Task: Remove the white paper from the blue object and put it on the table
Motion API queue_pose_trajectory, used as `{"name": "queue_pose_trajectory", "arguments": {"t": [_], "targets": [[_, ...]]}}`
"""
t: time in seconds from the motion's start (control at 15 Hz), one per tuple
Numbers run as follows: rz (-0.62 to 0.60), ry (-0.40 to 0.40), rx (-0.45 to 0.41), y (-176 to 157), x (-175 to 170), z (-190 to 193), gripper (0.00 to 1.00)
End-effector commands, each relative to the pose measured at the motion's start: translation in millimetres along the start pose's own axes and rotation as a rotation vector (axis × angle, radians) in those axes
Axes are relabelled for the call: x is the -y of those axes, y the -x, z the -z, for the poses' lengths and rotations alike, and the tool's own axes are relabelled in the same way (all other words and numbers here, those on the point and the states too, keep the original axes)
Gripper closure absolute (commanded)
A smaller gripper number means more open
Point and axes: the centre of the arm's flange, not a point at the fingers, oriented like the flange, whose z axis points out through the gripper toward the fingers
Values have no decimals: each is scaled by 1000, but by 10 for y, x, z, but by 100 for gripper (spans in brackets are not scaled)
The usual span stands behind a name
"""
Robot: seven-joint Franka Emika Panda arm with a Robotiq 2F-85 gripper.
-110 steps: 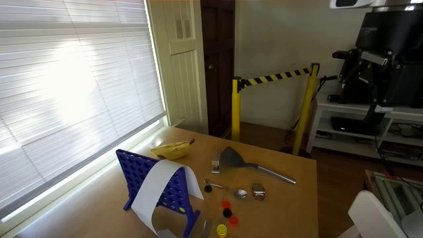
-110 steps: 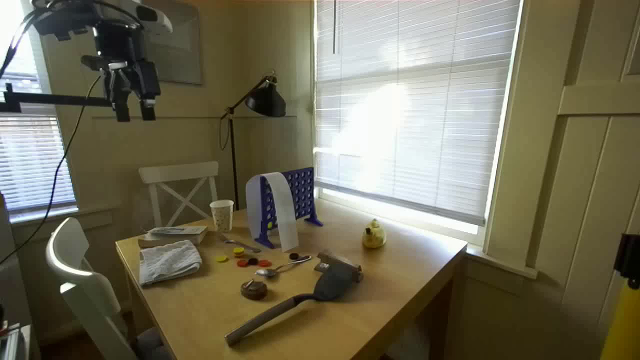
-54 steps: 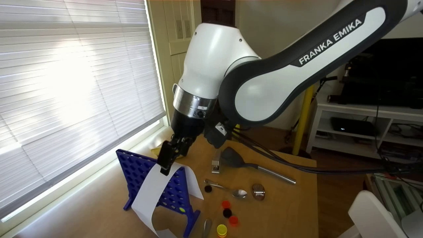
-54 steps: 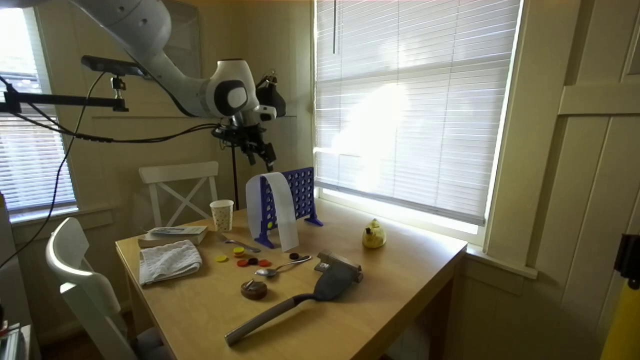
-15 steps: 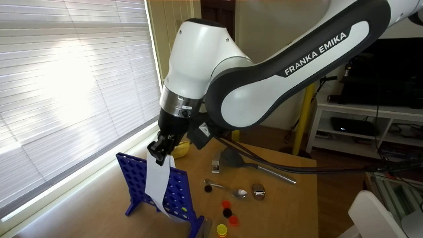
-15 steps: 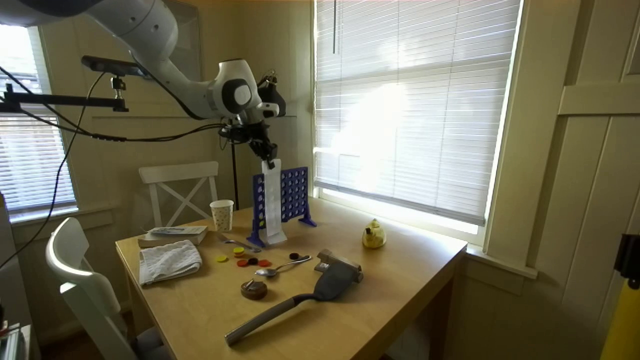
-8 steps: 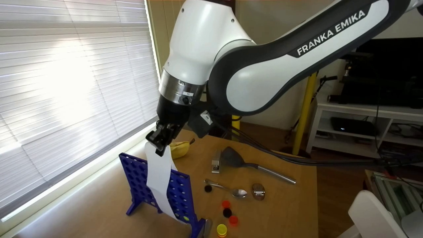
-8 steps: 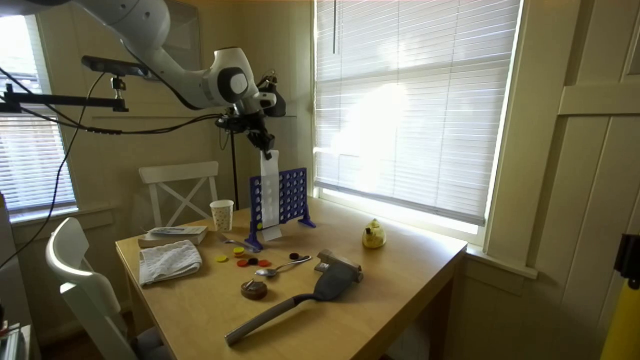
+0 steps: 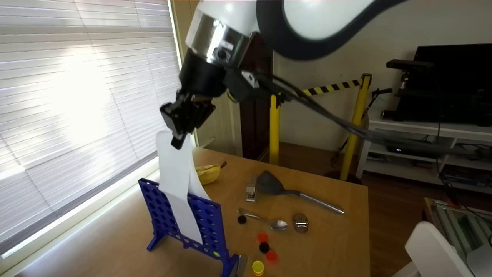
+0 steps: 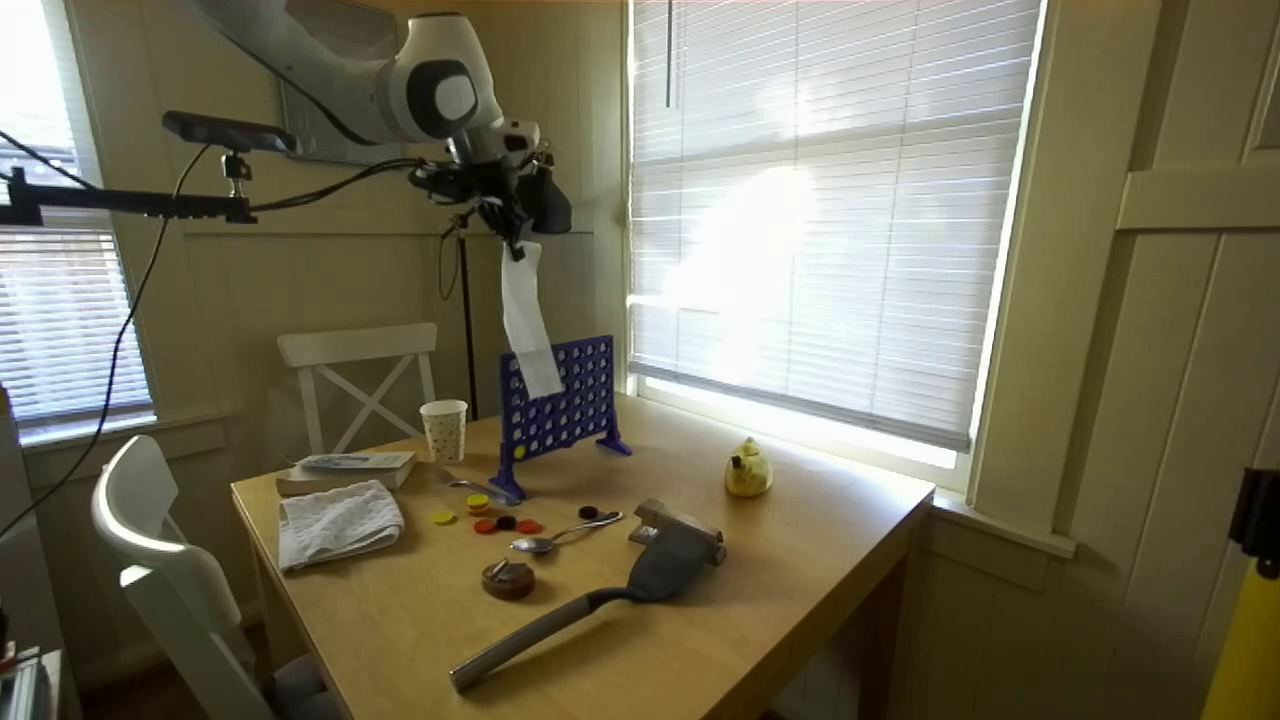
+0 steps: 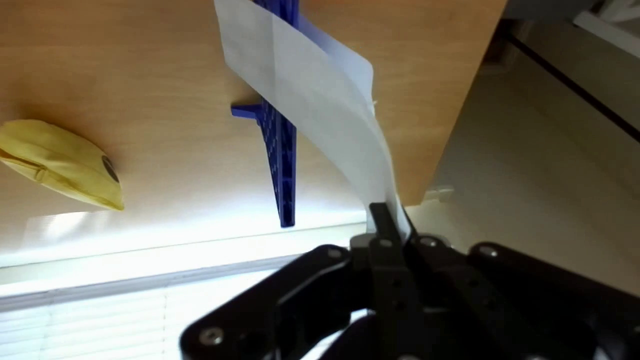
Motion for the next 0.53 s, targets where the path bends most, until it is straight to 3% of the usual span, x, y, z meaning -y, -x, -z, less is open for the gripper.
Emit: {"name": "queue_pose_trajectory", "arguments": {"t": [0.0,0.2,0.47], "targets": [[-101,-54,-53,-428,-208,588,100],[-193,-46,-149,-799,-530,904,100],[-359,-48,-265,-1167,-1015,918,100]]}}
